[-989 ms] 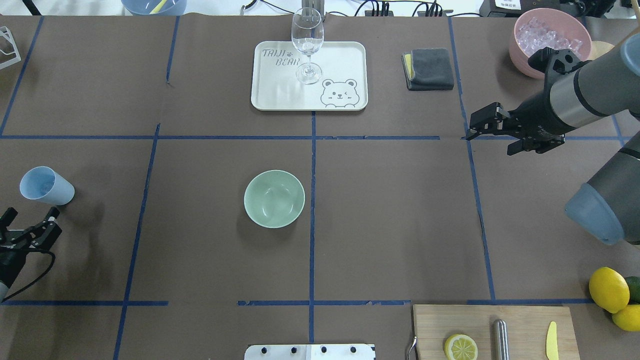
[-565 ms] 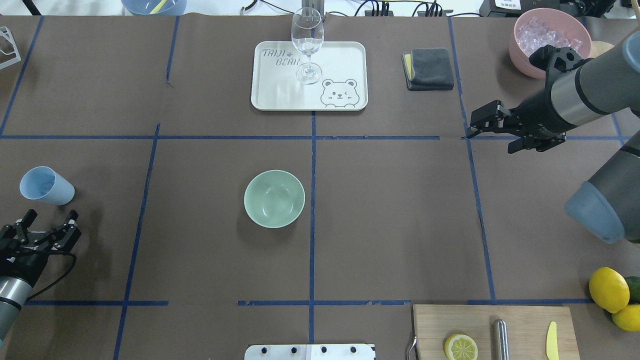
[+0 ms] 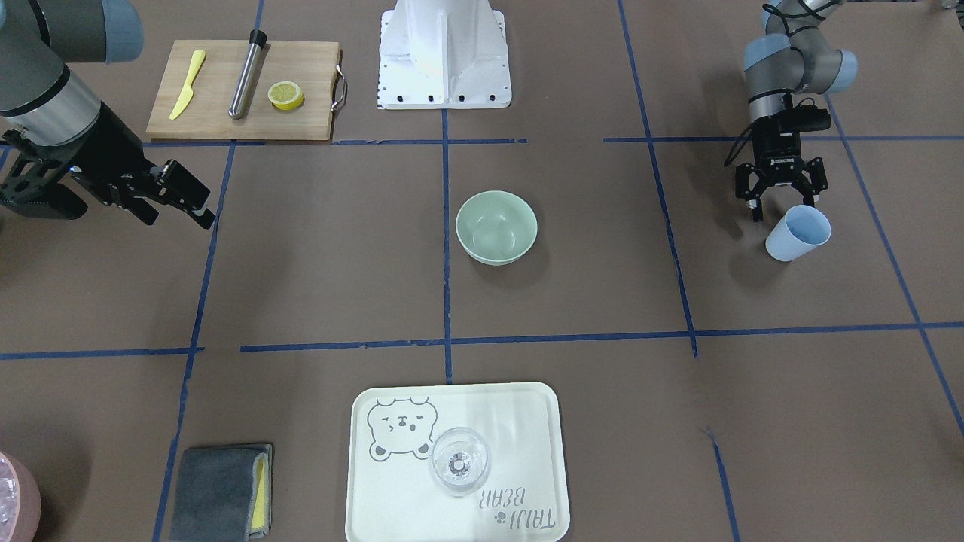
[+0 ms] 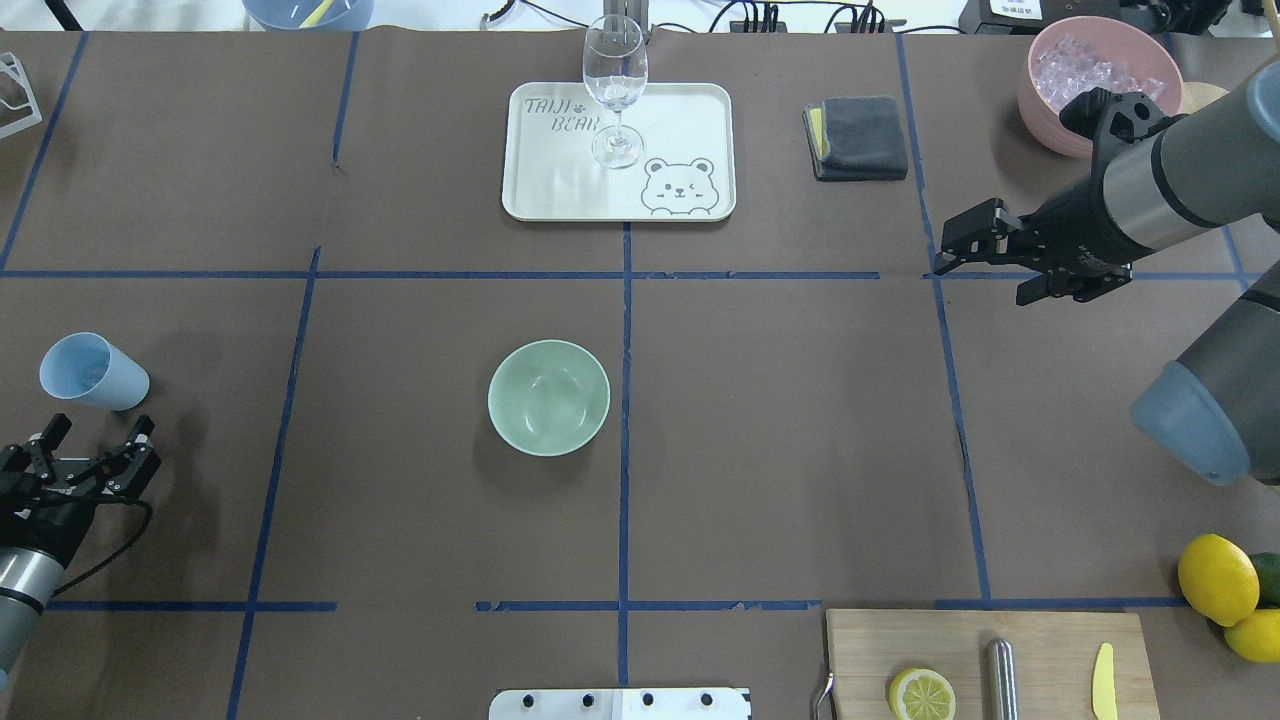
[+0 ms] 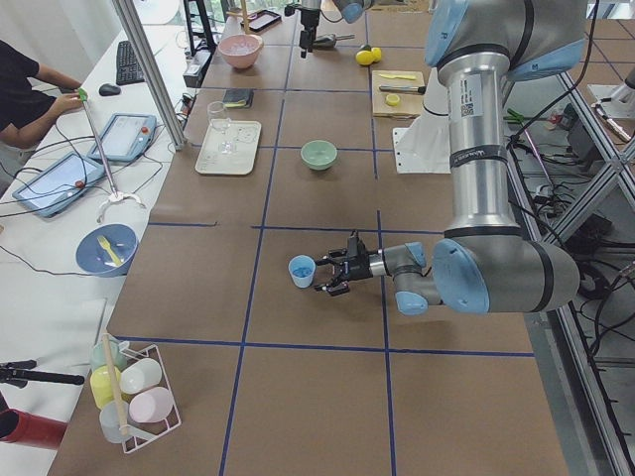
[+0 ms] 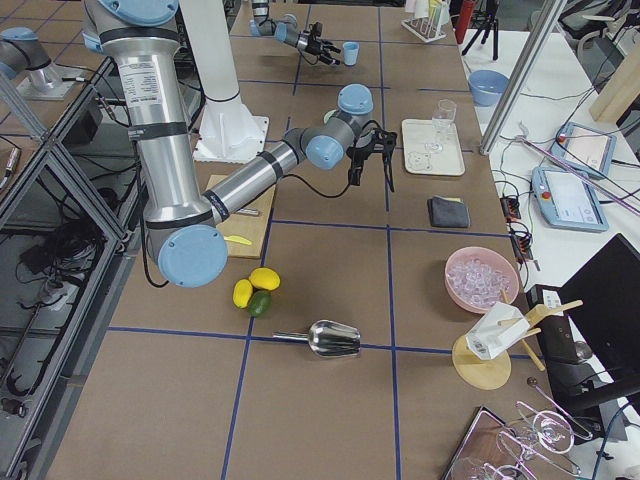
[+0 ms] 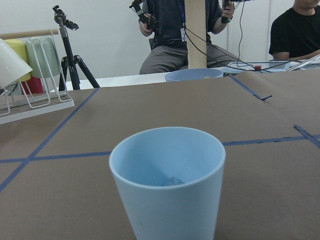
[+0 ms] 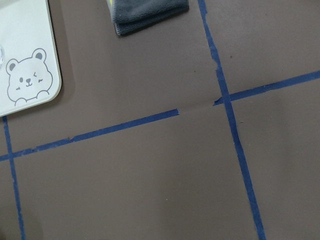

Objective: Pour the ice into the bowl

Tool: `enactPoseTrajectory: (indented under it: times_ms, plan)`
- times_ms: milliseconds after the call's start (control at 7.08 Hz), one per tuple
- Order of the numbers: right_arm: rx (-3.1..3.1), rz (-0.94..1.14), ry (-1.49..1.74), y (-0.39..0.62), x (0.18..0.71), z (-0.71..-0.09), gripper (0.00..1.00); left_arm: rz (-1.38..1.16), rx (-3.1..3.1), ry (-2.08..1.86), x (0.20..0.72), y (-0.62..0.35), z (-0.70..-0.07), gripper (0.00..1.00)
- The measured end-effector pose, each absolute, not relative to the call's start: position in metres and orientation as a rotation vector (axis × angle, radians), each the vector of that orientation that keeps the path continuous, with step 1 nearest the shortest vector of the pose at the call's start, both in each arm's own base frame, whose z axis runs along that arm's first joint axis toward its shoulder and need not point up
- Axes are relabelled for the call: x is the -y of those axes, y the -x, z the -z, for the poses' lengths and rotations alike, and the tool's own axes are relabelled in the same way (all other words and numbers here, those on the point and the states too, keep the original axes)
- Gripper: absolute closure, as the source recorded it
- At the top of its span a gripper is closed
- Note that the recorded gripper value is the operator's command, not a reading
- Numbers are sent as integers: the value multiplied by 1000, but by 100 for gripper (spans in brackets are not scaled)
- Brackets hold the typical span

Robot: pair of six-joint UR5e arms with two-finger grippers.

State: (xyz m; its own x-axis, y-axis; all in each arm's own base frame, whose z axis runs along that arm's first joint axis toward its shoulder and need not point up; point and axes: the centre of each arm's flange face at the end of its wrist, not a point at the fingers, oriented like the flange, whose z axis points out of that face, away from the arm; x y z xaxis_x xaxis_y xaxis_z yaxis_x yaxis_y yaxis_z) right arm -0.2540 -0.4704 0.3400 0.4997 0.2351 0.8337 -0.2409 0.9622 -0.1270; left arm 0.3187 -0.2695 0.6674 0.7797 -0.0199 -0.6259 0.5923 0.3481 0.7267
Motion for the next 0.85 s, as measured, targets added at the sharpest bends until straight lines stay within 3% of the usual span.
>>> enactPoseTrajectory:
  times_ms: [848]
  plan:
    - [1006,-290,-5,254,471,-340,0,476,-580,-1153,292,-319,-667,0]
